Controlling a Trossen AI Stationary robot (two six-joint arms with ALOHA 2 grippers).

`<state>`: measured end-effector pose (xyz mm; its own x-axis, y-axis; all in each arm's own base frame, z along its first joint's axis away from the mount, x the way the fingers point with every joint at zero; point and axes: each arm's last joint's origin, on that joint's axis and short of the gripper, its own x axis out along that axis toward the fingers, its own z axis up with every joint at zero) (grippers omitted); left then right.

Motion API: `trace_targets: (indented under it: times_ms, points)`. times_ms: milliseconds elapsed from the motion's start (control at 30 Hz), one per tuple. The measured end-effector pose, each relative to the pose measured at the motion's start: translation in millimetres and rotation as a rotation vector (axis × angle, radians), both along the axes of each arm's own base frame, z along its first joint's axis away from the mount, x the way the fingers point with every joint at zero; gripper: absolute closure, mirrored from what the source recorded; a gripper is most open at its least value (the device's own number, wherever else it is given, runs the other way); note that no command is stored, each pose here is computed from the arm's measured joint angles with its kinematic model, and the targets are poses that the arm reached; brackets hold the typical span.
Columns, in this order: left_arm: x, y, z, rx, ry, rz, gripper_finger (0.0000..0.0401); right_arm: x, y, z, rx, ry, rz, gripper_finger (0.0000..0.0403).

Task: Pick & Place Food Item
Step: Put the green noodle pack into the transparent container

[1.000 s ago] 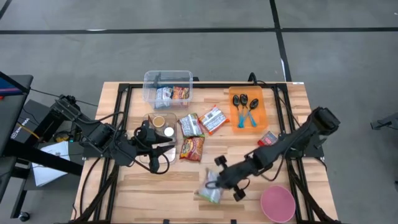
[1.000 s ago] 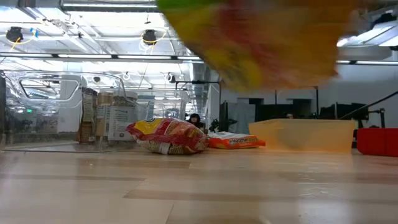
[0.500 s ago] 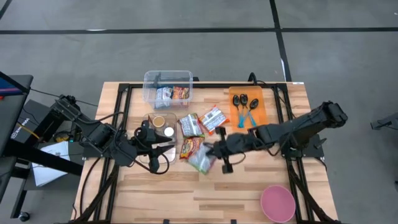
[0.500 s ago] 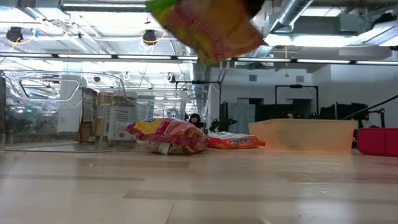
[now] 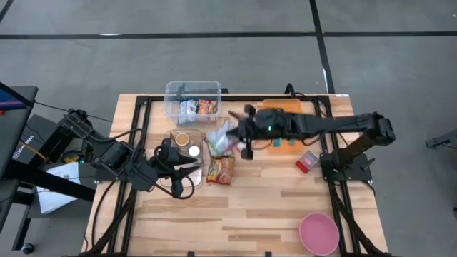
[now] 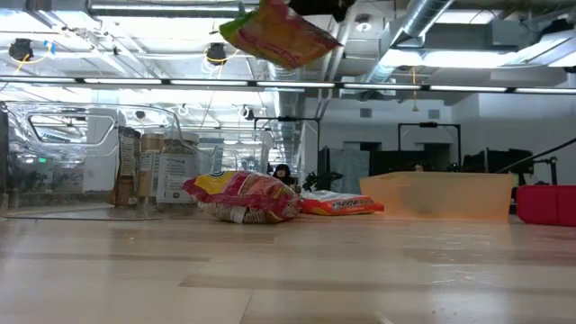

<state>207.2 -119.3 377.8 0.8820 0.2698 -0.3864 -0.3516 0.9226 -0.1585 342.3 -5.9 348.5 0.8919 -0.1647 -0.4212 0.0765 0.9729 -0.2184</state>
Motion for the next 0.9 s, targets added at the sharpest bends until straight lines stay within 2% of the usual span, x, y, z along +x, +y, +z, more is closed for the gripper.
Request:
trace_targets:
  times_ms: [133, 233, 400, 667, 900]
  points:
    - [0, 0, -1, -0.033, -0.005, 0.016, 0.0289, 3, -29, 15, -0.024, -0.037, 0.022, 0.0403]
    - [-1, -1, -1, -0.047, -0.005, 0.017, 0.0289, 7, -52, 11, -0.037, 0.007, 0.034, 0.0403]
    - [-5, -4, -3, -0.095, -0.003, 0.026, 0.0289, 20, -90, 11, -0.049, -0.002, 0.042, 0.0403]
    - [-9, -8, -4, -0.16, -0.009, 0.038, 0.0289, 49, -140, 11, -0.163, 0.044, 0.233, 0.0403]
    - [-9, -8, -4, -0.178, -0.014, 0.047, 0.0289, 55, -193, 9, -0.212, 0.071, 0.377, 0.0403]
